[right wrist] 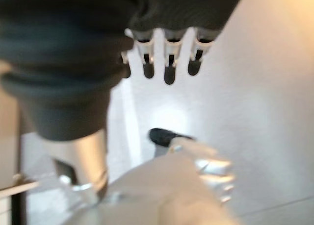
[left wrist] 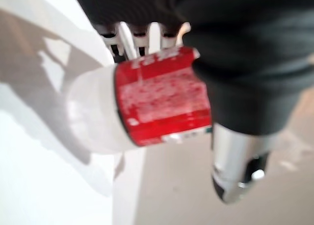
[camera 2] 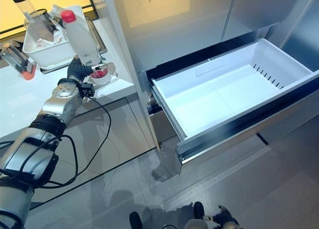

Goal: Take the drinks into the refrigerator

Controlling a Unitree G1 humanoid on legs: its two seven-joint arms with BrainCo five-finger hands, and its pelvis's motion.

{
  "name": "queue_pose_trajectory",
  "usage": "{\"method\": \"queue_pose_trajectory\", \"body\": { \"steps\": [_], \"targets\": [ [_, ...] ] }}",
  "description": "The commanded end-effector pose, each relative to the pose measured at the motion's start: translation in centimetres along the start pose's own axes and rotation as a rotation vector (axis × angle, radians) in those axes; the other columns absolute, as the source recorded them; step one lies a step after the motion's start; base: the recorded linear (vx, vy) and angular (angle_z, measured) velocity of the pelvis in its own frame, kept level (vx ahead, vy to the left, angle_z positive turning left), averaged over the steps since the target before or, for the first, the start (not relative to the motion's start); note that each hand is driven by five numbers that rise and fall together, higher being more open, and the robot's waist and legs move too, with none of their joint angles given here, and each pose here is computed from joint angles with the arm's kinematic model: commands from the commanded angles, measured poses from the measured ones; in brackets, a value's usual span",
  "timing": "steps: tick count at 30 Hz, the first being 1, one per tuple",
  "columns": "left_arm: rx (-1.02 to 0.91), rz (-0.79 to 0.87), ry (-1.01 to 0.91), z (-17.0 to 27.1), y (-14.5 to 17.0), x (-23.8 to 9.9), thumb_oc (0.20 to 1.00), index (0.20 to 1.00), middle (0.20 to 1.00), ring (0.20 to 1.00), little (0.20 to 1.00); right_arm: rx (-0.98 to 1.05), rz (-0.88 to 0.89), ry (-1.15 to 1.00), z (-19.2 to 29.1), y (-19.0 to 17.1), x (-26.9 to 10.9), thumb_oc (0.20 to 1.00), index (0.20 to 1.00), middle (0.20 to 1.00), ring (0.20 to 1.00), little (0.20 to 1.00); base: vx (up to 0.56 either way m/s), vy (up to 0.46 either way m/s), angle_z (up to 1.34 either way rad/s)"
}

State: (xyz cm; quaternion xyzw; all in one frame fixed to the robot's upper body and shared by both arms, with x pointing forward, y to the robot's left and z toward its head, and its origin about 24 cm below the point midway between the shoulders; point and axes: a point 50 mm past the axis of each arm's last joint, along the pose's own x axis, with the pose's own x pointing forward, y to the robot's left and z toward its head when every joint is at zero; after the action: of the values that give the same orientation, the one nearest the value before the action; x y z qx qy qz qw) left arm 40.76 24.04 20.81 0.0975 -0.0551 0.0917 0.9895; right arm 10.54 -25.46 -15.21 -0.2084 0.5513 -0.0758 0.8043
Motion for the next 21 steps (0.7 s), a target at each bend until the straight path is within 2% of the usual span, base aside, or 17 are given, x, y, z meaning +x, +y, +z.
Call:
{"method": "queue_pose_trajectory", "body": {
  "steps": [1, 8, 9, 10, 13, 21],
  "targets": [
    [0.022, 0.053, -0.129, 4.0, 1.1, 0.8, 1.0, 1.0, 1.0, 1.0, 1.0, -0.015, -0.019, -0.045, 1.6, -0.4, 0.2, 1.0, 1.0, 1.0, 1.0, 1.0, 0.0, 0.0, 0.0],
    [0.051, 0.049, -0.071, 1.7, -0.1, 0.7, 1.0, 1.0, 1.0, 1.0, 1.0, 0.018, -0.006, -0.055, 1.6, -0.3, 0.2, 1.0, 1.0, 1.0, 1.0, 1.0, 0.0, -0.006, -0.05],
    [0.028, 0.05, -0.073, 1.6, -0.2, 0.6, 0.454, 0.454, 0.454, 0.454, 0.454, 0.018, -0.007, -0.06, 1.7, -0.3, 0.2, 1.0, 1.0, 1.0, 1.0, 1.0, 0.0, -0.006, -0.05],
    [0.028, 0.05, -0.073, 1.6, -0.2, 0.6, 0.2, 0.2, 0.2, 0.2, 0.2, 0.018, -0.007, -0.06, 1.7, -0.3, 0.2, 1.0, 1.0, 1.0, 1.0, 1.0, -0.02, -0.008, -0.08],
    [-0.09, 0.033, -0.127, 2.0, -1.7, 0.3, 0.2, 0.2, 0.2, 0.2, 0.2, 0.026, -0.01, -0.07, 1.8, -0.3, 0.2, 1.0, 1.0, 1.0, 1.0, 1.0, -0.02, -0.017, -0.09],
    [-0.094, -0.183, -0.269, 3.8, -7.5, -1.3, 0.2, 0.2, 0.2, 0.2, 0.2, 0.029, -0.012, -0.027, 0.4, -0.2, 0.0, 1.0, 1.0, 1.0, 1.0, 1.0, 0.0, -0.011, 0.0]
  ]
}}
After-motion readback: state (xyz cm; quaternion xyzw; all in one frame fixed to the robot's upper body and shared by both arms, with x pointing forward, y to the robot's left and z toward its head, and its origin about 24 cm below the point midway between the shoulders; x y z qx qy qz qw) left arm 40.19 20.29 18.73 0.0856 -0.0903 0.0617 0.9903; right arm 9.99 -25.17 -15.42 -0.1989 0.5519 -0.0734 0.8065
